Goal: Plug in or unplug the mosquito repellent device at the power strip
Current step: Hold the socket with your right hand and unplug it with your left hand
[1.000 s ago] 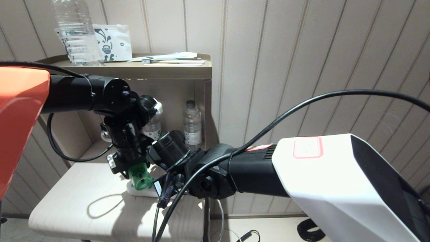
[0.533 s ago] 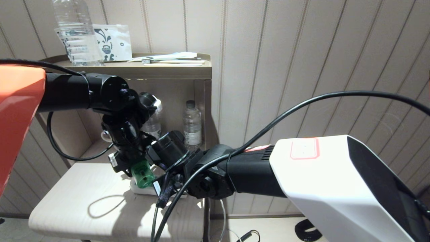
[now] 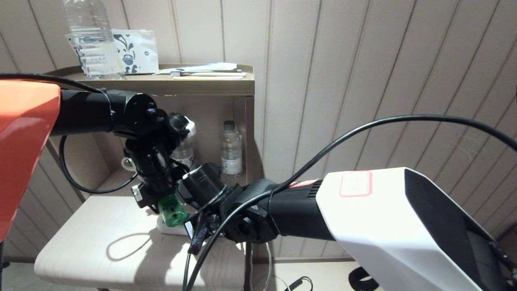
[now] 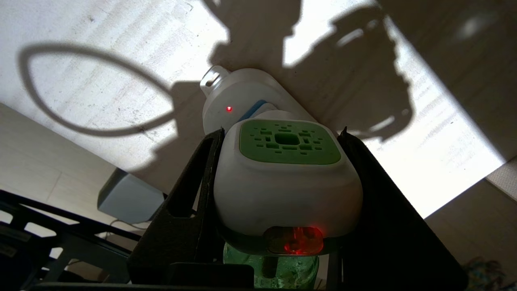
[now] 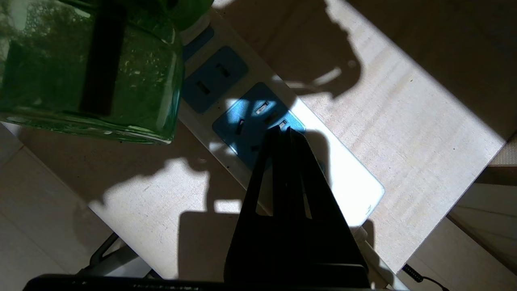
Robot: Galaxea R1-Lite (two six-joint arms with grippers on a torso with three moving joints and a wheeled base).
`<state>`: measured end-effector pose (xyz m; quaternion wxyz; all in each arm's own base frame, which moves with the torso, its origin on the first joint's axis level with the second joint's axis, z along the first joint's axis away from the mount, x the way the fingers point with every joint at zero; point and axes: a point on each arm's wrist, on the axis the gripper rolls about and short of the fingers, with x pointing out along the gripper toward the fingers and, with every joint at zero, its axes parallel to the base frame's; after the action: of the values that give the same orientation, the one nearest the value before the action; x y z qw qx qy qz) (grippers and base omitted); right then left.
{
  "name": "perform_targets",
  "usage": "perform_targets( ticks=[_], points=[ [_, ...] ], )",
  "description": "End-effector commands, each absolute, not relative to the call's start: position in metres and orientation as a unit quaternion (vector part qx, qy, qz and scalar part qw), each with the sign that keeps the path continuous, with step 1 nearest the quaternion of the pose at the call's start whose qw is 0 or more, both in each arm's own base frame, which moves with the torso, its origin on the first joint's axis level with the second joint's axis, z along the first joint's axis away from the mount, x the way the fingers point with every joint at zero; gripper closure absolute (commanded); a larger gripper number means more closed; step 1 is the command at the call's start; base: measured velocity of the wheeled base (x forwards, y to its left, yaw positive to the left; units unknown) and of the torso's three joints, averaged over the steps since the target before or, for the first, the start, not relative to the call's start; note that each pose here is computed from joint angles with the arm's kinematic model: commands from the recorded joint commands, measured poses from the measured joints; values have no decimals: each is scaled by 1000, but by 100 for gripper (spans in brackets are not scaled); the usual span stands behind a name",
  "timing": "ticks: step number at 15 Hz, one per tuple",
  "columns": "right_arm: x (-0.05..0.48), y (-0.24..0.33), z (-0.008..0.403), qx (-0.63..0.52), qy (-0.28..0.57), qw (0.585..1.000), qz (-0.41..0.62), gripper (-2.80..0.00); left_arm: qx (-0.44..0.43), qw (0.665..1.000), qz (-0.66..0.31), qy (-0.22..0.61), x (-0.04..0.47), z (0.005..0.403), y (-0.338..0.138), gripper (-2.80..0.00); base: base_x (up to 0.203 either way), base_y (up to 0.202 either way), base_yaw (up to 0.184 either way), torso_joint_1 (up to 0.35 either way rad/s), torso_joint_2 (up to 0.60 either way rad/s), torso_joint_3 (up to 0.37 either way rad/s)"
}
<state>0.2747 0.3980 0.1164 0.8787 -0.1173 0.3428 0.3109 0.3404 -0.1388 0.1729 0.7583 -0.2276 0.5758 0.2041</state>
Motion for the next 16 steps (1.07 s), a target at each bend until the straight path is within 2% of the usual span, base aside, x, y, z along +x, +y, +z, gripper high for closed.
perform_targets(
  ticks=[1, 12, 16],
  points=[
    [273, 397, 108, -125, 355, 874, 308, 0, -232, 760, 204, 572, 342, 176, -139, 0, 0, 0, 0, 0, 0, 0],
    [273, 402, 54, -153, 401, 851, 302, 0, -238, 767, 196, 563, 339, 190, -138, 0, 0, 0, 0, 0, 0, 0],
    [273, 404, 51, -152, 398, 852, 303, 0, -236, 771, 192, 560, 338, 194, -137, 0, 0, 0, 0, 0, 0, 0]
  ],
)
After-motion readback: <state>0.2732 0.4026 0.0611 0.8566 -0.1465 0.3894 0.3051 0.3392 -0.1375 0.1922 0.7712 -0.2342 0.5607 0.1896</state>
